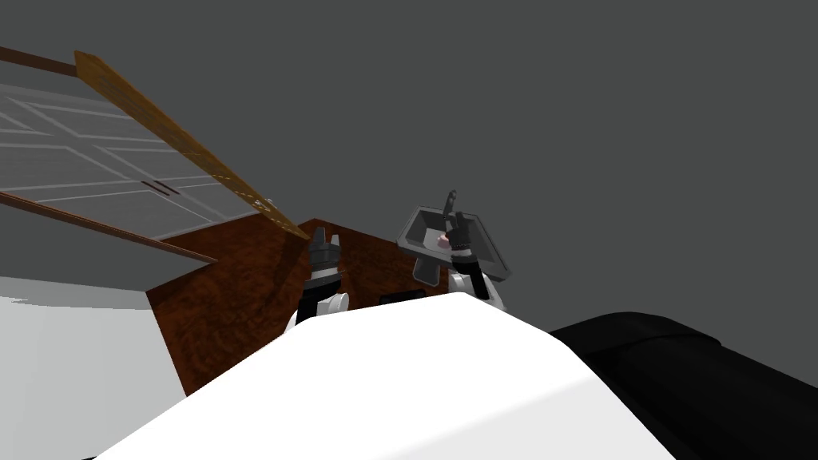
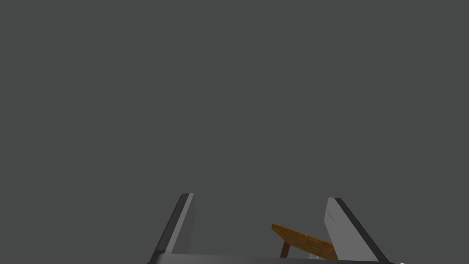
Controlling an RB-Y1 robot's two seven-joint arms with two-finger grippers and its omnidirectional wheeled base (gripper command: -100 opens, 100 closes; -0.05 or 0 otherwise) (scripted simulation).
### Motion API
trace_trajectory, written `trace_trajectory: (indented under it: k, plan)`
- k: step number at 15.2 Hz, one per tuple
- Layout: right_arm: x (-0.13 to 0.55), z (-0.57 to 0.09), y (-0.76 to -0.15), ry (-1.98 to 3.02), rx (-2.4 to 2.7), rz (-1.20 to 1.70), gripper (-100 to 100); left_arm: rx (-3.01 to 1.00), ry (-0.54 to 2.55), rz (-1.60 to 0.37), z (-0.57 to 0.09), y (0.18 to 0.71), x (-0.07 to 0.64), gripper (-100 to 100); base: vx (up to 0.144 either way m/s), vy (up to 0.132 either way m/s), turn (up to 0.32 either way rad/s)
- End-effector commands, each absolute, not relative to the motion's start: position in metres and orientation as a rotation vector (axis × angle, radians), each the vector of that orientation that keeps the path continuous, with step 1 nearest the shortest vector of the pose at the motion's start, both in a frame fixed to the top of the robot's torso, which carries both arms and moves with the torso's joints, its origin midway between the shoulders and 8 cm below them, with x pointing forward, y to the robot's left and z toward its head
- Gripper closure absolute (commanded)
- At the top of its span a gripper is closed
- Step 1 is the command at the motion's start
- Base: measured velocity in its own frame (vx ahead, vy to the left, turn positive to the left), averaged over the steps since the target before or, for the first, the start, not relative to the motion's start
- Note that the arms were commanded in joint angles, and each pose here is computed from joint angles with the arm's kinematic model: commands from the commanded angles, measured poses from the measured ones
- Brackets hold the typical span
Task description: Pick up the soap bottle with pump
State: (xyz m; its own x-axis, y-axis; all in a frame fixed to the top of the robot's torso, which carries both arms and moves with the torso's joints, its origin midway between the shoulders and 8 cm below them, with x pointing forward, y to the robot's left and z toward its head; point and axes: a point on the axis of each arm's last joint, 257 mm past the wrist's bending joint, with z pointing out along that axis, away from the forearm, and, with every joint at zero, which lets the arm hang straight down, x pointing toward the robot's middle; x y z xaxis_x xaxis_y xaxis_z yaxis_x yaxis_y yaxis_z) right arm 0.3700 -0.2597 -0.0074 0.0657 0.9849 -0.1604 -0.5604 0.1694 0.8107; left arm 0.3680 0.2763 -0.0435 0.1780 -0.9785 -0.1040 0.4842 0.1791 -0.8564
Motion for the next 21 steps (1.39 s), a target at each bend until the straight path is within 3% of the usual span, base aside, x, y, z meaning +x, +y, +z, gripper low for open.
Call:
trace_trajectory:
  k: [1,21]
  plan:
    - [0.370,-0.014,-0.258,0.878,0.621,1.281,-100,-0.788,0.789,-1.202,-0.043,0.276,0.368,0,0.013,0.010,0.070]
    - [0.360,-0.107,-0.268,1.360,0.348,1.044,-100,-0.788,0.789,-1.202,-0.043,0.276,0.368,0,0.016,0.008,0.073]
